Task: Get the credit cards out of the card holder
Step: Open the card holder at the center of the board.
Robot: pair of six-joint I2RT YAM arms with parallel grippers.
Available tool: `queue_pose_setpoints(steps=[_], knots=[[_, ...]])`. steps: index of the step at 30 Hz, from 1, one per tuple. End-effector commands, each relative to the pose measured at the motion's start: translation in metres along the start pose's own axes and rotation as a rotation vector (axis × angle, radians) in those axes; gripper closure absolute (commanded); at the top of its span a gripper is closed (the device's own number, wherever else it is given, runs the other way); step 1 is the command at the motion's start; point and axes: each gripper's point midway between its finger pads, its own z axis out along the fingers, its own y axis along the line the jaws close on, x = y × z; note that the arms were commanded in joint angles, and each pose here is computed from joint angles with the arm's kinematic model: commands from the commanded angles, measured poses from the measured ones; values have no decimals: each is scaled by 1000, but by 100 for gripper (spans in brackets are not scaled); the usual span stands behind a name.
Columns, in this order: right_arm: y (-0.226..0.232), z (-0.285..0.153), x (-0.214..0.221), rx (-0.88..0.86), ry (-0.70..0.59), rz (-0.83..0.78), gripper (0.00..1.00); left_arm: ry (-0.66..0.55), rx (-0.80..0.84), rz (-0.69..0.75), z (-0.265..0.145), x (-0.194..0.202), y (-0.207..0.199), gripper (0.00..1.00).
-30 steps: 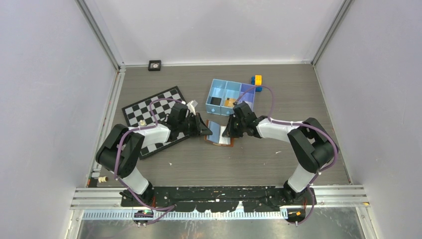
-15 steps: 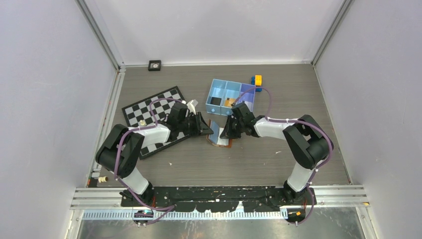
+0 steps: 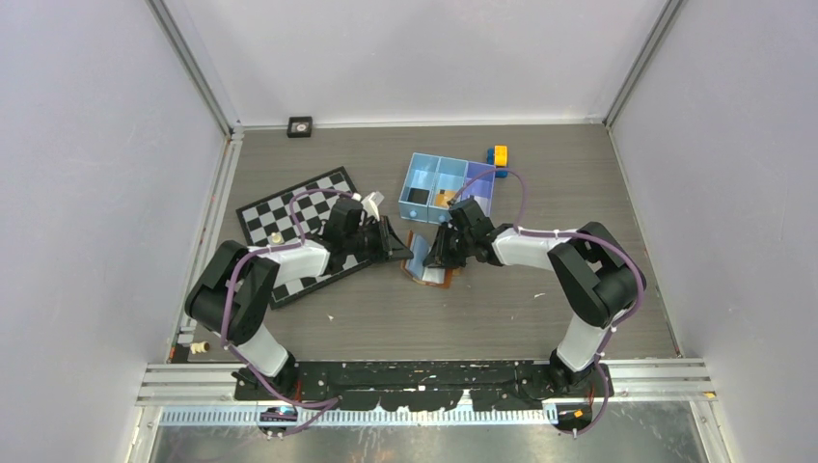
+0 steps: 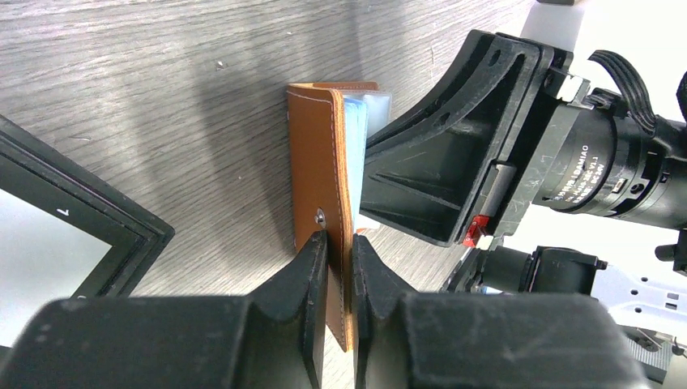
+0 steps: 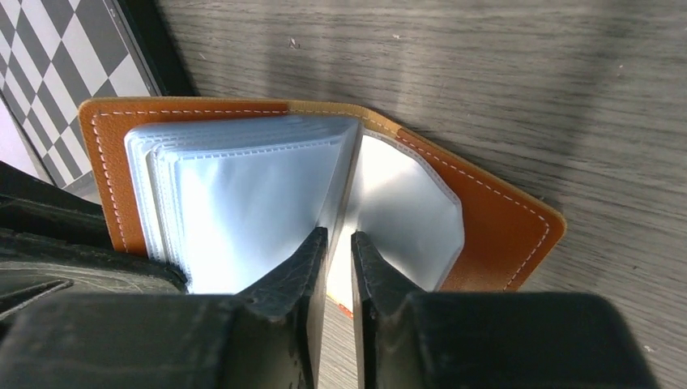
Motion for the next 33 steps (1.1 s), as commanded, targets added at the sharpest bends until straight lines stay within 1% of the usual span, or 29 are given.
queue_pose_setpoints(steps=[1, 4, 7, 10, 13, 14, 20, 24, 29, 33], knots=[[10, -3, -9, -47, -36, 6, 73, -23, 79, 40, -4, -8, -23, 90], [11, -8, -15, -71, -68, 29, 67, -34, 84, 45, -7, -9, -25, 91], [18, -19, -21, -150, -116, 46, 59, -35, 77, 35, -7, -10, -22, 93], [28, -26, -21, -211, -135, 33, 41, -21, 96, 21, -4, -8, -23, 96], [36, -30, -20, -267, -138, 28, 26, -20, 112, 17, -3, -7, -25, 97], [38, -30, -19, -278, -134, 25, 24, -19, 115, 16, -3, -7, -25, 97], [42, -21, -11, -273, -97, 7, 18, -8, 123, 2, -1, -5, -25, 97], [40, -14, -8, -261, -78, 12, 18, -2, 127, -14, 2, -5, -23, 97], [47, -12, -6, -310, -66, 34, 18, 10, 118, -50, 8, -2, -14, 97], [54, -10, -4, -374, -62, 60, 19, 14, 139, -98, 13, -3, -9, 94]])
